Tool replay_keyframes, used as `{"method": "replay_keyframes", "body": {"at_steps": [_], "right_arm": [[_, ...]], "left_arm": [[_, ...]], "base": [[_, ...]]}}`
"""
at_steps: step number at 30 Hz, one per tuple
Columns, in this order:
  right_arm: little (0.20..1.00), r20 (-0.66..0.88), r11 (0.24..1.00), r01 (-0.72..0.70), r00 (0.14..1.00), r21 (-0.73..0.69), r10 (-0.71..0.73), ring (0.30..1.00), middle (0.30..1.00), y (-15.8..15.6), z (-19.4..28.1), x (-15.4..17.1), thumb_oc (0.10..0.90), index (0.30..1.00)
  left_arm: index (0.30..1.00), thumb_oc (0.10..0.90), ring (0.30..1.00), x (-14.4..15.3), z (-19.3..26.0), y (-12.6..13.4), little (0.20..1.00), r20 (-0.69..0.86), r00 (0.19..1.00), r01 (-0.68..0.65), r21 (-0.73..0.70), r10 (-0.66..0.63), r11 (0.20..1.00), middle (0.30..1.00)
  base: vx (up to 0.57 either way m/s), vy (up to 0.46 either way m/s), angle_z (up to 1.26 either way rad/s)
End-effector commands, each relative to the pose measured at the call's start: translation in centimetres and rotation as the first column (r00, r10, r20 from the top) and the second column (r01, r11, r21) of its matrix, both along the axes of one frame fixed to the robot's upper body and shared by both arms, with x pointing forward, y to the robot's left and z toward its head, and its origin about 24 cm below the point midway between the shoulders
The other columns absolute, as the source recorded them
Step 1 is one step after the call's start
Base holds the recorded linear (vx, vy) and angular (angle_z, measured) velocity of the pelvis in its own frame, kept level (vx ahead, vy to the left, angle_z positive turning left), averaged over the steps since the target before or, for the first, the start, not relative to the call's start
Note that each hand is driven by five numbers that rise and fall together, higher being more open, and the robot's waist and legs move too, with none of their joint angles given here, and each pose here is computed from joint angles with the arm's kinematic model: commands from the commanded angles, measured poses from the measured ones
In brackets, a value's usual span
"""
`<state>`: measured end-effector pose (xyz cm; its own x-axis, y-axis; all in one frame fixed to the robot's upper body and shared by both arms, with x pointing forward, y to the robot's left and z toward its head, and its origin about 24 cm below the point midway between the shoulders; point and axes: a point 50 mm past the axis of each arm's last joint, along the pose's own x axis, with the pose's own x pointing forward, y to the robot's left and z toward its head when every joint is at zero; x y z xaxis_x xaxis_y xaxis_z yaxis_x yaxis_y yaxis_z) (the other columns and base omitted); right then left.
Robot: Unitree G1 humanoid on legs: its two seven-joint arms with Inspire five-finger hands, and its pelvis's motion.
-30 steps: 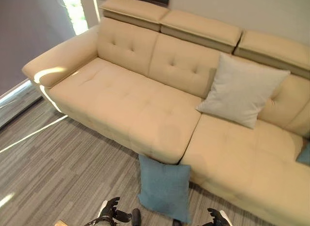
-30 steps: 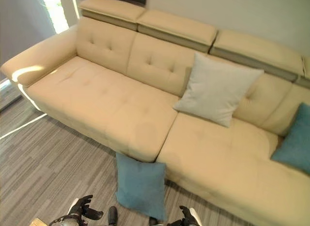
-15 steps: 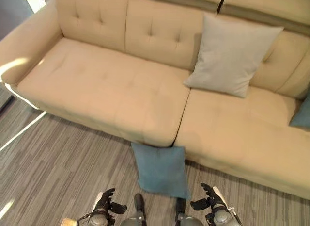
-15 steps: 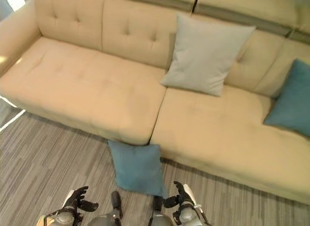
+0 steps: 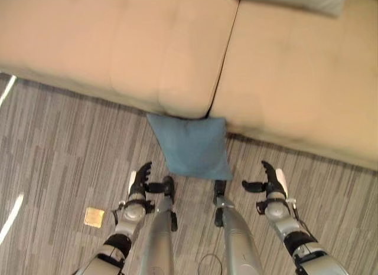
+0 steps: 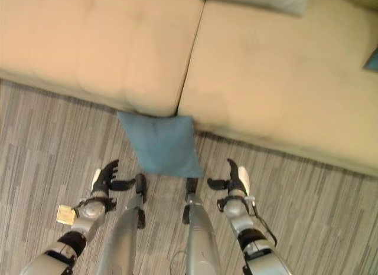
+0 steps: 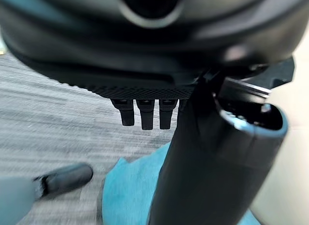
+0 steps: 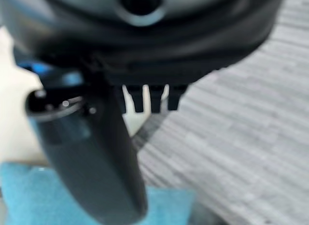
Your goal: Pick up all the scattered cushions and arrange them neatly on the sofa.
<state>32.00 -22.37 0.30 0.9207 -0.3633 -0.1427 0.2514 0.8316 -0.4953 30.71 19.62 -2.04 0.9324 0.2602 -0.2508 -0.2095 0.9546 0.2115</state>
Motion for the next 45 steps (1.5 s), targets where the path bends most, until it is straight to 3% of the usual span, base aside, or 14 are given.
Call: {"method": "replay_keyframes", "body": {"at_steps": [1, 12, 19, 32, 45], "right_arm": [[0.900, 0.139, 0.998, 0.037, 0.989, 0.043, -0.043, 0.900, 0.900, 0.3, 1.3, -0.3, 0.800, 0.900], [0.900, 0.372, 0.997, 0.041, 0.926, 0.061, -0.061, 0.900, 0.900, 0.6, 8.1, 3.3, 0.800, 0.900], [0.900, 0.492, 0.998, -0.007, 0.870, 0.059, -0.023, 0.900, 0.900, 1.0, 13.0, 5.3, 0.800, 0.900], [0.900, 0.694, 0.981, -0.193, 0.707, -0.002, 0.140, 0.900, 0.900, 6.1, 21.9, 7.1, 0.800, 0.900], [0.900, 0.765, 0.889, -0.456, 0.560, -0.033, 0.316, 0.900, 0.900, 14.2, 26.3, 6.5, 0.800, 0.900]], "left_arm": [[0.900, 0.800, 0.900, -1.0, 0.1, 2.9, 0.900, 0.049, 0.984, -0.169, -0.010, 0.169, 0.986, 0.900], [0.900, 0.800, 0.900, 2.3, 5.0, 3.1, 0.900, 0.221, 0.939, -0.233, -0.148, 0.262, 0.961, 0.900], [0.900, 0.800, 0.900, 4.6, 9.2, 3.4, 0.900, 0.335, 0.920, -0.171, -0.130, 0.206, 0.977, 0.900], [0.900, 0.800, 0.900, 8.2, 18.1, 3.5, 0.900, 0.524, 0.833, -0.139, -0.110, 0.176, 0.984, 0.900], [0.900, 0.800, 0.900, 10.2, 23.9, -2.4, 0.900, 0.620, 0.780, 0.048, -0.194, 0.084, 0.980, 0.900]], "base": [[0.00, 0.000, 0.00], [0.02, -0.029, 0.04], [0.08, -0.004, 0.02], [0.04, 0.001, -0.01], [0.01, -0.002, -0.01]]}}
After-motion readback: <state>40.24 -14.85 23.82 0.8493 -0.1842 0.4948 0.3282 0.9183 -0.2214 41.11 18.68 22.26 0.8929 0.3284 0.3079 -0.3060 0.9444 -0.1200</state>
